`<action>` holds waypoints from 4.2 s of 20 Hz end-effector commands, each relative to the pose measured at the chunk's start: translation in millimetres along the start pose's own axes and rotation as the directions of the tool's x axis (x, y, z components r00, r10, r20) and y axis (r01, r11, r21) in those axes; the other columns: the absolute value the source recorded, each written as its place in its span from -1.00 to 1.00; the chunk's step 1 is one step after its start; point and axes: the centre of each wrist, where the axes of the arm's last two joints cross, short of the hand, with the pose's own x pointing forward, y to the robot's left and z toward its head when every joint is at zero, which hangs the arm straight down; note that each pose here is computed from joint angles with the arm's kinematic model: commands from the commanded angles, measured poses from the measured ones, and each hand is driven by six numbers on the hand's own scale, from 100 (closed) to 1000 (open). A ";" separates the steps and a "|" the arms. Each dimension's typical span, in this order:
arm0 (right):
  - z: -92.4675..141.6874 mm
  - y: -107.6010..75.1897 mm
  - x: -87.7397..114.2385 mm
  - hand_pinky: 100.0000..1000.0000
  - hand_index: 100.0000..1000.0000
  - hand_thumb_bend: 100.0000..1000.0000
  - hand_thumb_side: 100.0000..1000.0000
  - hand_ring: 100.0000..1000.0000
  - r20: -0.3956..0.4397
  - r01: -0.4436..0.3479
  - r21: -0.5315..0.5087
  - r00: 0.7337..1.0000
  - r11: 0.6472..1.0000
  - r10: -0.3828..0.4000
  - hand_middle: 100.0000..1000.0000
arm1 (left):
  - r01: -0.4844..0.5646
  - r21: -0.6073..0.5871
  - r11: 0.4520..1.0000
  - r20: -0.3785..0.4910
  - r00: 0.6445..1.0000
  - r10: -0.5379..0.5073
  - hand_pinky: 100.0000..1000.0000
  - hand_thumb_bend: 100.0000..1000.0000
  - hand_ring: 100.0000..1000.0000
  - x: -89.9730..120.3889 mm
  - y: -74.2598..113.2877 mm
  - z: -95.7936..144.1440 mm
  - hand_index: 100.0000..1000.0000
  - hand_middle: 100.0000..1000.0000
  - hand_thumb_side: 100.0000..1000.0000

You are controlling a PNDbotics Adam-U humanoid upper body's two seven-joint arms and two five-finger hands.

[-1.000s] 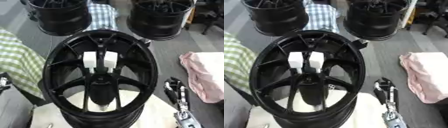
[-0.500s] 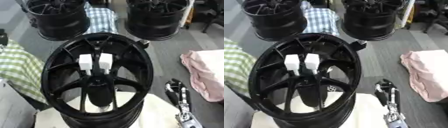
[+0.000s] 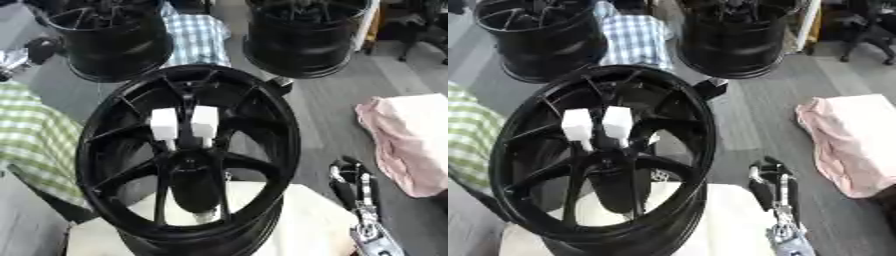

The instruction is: Pull the pin out of the wheel hub.

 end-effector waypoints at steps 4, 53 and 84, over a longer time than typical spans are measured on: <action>-5.8 2.0 8.3 0.46 0.57 -1.00 -0.01 0.21 0.035 -0.001 0.017 0.999 1.000 0.000 0.15 | 0.130 -0.280 0.951 0.127 0.987 -0.097 0.55 -0.27 0.46 20.2 4.1 -0.8 0.66 0.40 0.21; -3.2 4.7 7.1 0.46 0.57 -1.00 0.00 0.21 0.021 0.010 0.021 1.000 1.000 -0.011 0.15 | 0.110 -0.646 0.756 0.054 0.994 -0.099 0.55 -0.17 0.48 -14.5 -68.5 -108.7 0.72 0.53 0.03; -3.6 5.9 8.5 0.46 0.57 -1.00 0.00 0.21 0.025 0.013 0.020 1.000 1.000 -0.014 0.15 | -0.026 -0.615 0.788 0.000 0.999 0.034 0.26 -0.74 -0.04 -24.3 -80.1 -103.8 0.16 -0.13 -0.21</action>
